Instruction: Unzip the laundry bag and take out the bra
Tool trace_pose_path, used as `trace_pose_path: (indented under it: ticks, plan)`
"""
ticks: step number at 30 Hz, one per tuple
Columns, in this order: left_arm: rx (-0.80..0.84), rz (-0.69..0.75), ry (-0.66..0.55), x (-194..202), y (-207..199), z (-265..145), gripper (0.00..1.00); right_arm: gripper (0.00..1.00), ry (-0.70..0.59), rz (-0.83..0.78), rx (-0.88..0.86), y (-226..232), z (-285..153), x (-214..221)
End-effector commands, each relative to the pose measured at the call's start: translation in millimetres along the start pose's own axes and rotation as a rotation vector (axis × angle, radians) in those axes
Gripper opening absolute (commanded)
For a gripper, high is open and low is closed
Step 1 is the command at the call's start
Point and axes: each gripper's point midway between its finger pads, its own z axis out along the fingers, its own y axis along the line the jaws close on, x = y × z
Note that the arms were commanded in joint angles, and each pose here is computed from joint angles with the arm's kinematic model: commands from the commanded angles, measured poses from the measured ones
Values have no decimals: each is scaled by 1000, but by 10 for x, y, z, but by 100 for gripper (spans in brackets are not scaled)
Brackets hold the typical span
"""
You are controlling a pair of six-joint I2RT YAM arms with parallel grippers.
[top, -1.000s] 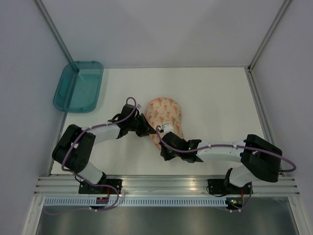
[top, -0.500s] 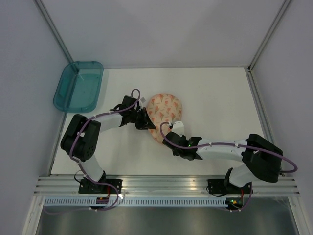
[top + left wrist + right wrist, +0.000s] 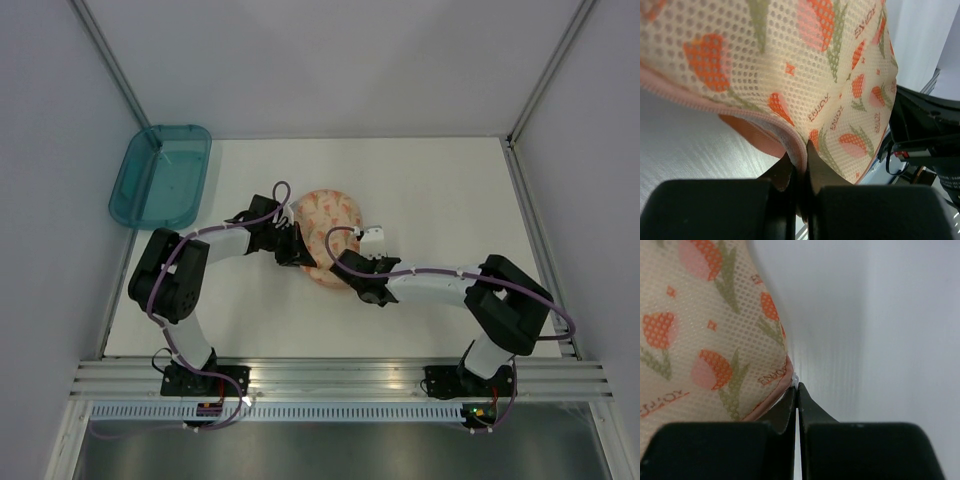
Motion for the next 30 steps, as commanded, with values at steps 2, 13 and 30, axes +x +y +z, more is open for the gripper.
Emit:
trace_pose_path:
  ticks: [2,13,30]
  plan:
    - [27,71,30,30,-11,-28,2,0,-63,-42,229,-398,149,-220]
    - [32,54,49,100,-17,-11,5,22,-40,19,252,-562,170,-234]
    - [-80,-66,-249,18,-226,-535,77,72,-125,-32,-382,446,-901,-531]
